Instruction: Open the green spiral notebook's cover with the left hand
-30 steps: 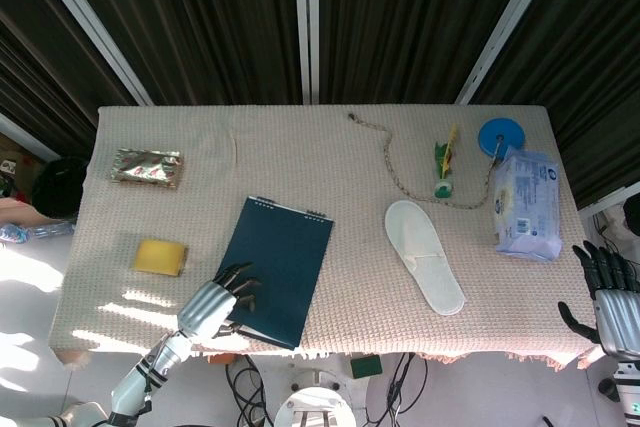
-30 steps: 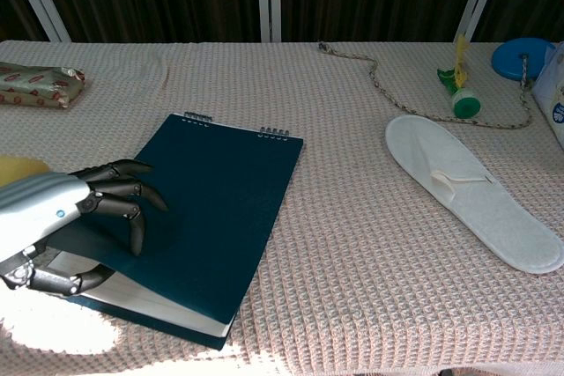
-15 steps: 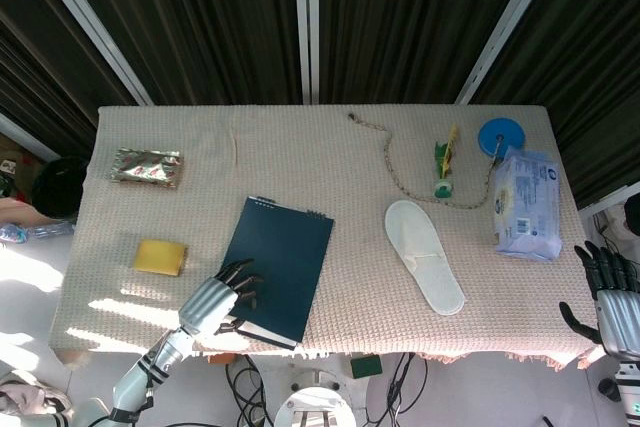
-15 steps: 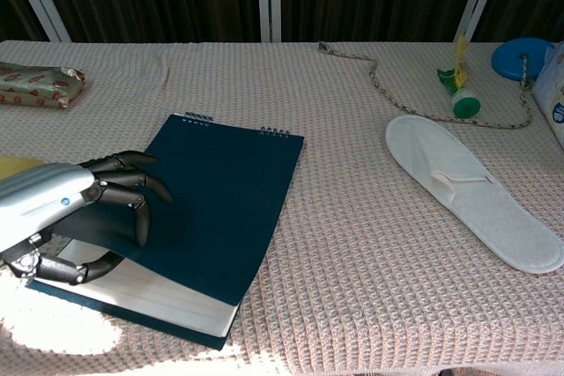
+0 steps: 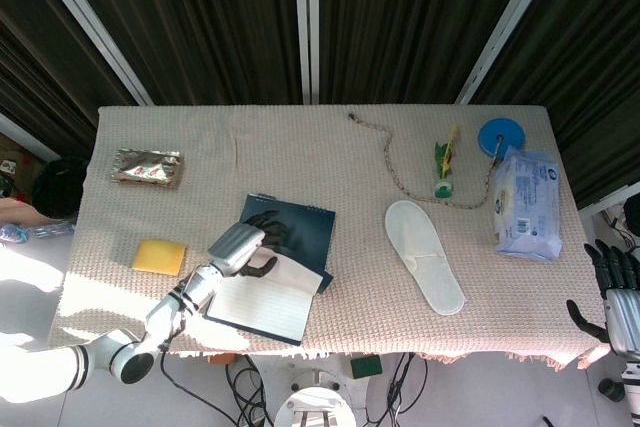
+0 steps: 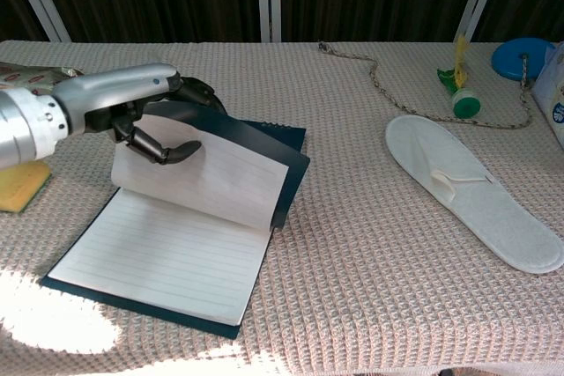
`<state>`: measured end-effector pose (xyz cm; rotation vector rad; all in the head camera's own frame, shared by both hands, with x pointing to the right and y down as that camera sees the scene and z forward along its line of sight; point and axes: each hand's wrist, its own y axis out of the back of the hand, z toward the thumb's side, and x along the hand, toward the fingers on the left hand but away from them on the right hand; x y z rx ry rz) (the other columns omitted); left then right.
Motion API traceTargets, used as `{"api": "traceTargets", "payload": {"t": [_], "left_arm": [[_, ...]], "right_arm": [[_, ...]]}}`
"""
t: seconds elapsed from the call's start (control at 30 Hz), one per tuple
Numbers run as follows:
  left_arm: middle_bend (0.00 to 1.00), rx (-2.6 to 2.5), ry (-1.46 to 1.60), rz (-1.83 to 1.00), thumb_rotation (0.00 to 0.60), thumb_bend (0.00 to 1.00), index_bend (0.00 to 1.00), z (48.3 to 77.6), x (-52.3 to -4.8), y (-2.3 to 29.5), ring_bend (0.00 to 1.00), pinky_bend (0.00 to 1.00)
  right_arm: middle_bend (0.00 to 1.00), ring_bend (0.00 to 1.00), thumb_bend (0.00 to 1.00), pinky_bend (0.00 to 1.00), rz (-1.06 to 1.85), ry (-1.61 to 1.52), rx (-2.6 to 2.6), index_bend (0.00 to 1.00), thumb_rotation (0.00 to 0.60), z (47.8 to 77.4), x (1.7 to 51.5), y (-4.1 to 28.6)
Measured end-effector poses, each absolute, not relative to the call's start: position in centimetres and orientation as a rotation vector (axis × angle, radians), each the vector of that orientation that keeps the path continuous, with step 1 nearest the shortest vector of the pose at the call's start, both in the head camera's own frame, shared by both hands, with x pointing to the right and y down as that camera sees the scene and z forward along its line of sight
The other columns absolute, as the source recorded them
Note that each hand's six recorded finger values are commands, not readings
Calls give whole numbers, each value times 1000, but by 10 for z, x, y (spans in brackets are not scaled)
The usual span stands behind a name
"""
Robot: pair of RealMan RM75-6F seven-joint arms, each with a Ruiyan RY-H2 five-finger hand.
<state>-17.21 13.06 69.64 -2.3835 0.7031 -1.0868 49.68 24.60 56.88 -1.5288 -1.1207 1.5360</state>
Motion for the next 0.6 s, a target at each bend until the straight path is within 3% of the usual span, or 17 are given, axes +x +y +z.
{"api": "traceTargets", "payload": {"t": [0.27, 0.6], "left_arm": [[246, -2381, 688, -1194, 600, 521, 629, 712, -118, 41, 55, 146], [252, -2155, 881, -1298, 600, 508, 627, 725, -99, -64, 56, 145]], "right_arm": [[0, 0, 294, 0, 1581, -1149, -1504, 0, 600, 570, 509, 244], [0, 0, 294, 0, 1619, -1171, -1497, 0, 600, 576, 518, 241]]}}
